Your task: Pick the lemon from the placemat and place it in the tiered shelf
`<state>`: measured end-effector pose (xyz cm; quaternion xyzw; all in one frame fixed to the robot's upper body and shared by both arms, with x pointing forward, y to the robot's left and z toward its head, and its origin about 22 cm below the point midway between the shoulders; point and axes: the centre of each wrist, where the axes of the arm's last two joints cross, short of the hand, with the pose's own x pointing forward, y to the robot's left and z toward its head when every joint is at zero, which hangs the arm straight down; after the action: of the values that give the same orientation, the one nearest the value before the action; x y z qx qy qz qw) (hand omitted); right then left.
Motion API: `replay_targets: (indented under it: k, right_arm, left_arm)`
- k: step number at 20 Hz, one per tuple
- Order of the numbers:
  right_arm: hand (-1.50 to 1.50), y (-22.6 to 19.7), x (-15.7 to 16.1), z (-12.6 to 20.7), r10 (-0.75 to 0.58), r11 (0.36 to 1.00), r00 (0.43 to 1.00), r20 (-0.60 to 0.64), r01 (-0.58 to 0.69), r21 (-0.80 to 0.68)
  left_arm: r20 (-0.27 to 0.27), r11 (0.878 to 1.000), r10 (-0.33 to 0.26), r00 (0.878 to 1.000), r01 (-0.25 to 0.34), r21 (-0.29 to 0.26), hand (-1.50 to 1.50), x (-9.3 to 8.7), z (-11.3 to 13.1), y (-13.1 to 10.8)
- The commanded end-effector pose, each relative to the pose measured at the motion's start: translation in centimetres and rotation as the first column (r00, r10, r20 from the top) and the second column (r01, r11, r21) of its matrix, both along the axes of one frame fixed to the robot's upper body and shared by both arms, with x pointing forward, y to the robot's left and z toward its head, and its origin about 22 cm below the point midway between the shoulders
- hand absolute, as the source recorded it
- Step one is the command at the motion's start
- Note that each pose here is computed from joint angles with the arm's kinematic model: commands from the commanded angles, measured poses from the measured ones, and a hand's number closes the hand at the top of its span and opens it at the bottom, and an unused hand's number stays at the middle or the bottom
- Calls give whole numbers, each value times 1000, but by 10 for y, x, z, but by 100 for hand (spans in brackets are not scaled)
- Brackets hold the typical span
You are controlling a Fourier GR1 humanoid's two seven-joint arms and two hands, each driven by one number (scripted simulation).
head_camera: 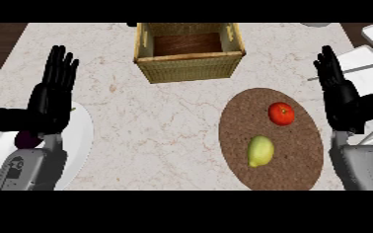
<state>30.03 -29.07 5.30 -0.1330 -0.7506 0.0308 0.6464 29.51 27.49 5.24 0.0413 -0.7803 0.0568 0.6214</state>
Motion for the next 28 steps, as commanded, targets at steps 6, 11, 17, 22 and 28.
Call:
replay_targets:
  k: [6, 11, 17, 22, 28]
  right_arm:
    - [150, -8, -43, 60, -143, 913, 806, 575, 331, -237]
    - [-150, 25, -95, 13, -403, 911, 766, 501, 388, 139]
    - [-150, 56, -175, 13, -165, 965, 805, 570, 250, -74]
    - [-150, 65, -227, -3, -135, 933, 955, 266, 213, -290]
    - [-150, 25, -262, -8, -317, 637, 940, 126, 310, -705]
  left_arm:
    - [-218, 990, 64, 974, -34, 139, 0, -9, -12, 40]
    - [-287, 994, -47, 957, 73, 81, 0, -11, -12, 15]
    - [-285, 993, -38, 958, 70, 100, 0, 8, 10, 16]
    - [-272, 991, -57, 961, 88, 104, 0, 3, 11, 1]
    - [-252, 992, -63, 966, 89, 91, 0, -2, 14, 8]
